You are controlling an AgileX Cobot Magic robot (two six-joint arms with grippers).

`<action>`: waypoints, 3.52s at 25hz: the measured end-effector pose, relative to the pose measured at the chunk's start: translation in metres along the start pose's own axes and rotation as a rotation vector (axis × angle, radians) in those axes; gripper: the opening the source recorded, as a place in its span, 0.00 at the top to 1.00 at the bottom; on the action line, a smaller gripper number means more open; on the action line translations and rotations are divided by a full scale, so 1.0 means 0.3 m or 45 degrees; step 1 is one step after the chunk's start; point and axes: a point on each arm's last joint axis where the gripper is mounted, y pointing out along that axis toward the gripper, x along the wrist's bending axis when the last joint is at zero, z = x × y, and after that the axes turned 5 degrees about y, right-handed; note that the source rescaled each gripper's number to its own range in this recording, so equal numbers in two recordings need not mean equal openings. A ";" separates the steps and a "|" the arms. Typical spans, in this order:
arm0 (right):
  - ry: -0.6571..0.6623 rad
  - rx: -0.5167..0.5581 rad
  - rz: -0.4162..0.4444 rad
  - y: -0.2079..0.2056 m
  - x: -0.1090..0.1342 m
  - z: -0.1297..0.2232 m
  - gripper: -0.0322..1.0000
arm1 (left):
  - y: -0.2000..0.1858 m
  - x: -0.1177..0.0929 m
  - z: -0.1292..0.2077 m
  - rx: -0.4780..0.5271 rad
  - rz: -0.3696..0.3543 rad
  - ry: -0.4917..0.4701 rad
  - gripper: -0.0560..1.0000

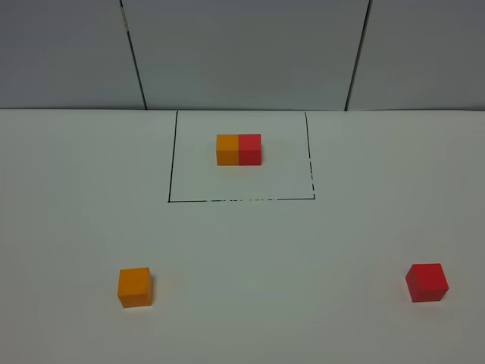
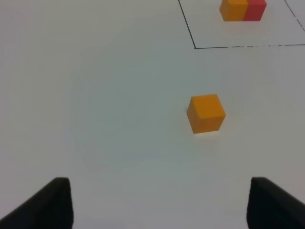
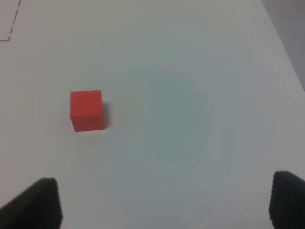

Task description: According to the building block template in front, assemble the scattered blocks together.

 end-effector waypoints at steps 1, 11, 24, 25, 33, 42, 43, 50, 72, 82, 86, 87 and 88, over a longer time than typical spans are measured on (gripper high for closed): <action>0.000 0.000 0.000 0.000 0.000 0.000 0.24 | 0.000 0.000 0.000 0.000 0.000 0.000 0.28; 0.001 0.000 -0.001 0.000 0.000 0.000 0.24 | 0.000 0.000 0.000 0.000 0.000 -0.001 0.28; 0.001 0.000 -0.001 0.000 0.000 0.000 0.24 | 0.000 0.000 0.000 0.000 0.000 -0.001 0.28; 0.001 0.000 -0.001 0.000 0.000 0.000 0.24 | 0.000 0.000 0.000 0.000 0.000 -0.001 0.28; 0.001 0.000 -0.001 0.000 0.000 0.000 0.24 | 0.027 0.002 -0.021 0.081 0.002 -0.010 0.28; 0.001 0.000 -0.001 0.000 0.000 0.000 0.24 | 0.204 0.005 -0.235 0.463 0.056 -0.153 0.24; 0.001 0.000 -0.001 0.000 0.000 0.000 0.24 | 0.240 0.003 -0.266 0.526 0.073 -0.175 0.23; 0.001 0.000 -0.001 0.000 0.000 0.000 0.24 | 0.533 -0.004 -0.429 0.858 0.159 -0.303 0.23; 0.001 0.000 -0.001 0.000 0.000 0.000 0.24 | 0.966 -0.182 -0.347 1.267 0.040 -0.116 0.23; 0.001 0.000 -0.001 0.000 0.000 0.000 0.24 | 1.032 -0.195 -0.316 1.245 0.044 -0.161 0.23; 0.001 0.000 -0.001 0.000 0.000 0.000 0.24 | 1.054 -0.202 -0.297 1.272 0.050 -0.184 0.23; 0.001 0.000 -0.001 0.000 0.000 0.000 0.24 | 1.064 -0.202 -0.286 1.287 0.046 -0.183 0.23; 0.001 0.000 -0.001 0.000 0.000 0.000 0.24 | 1.072 -0.203 -0.277 1.301 0.043 -0.182 0.23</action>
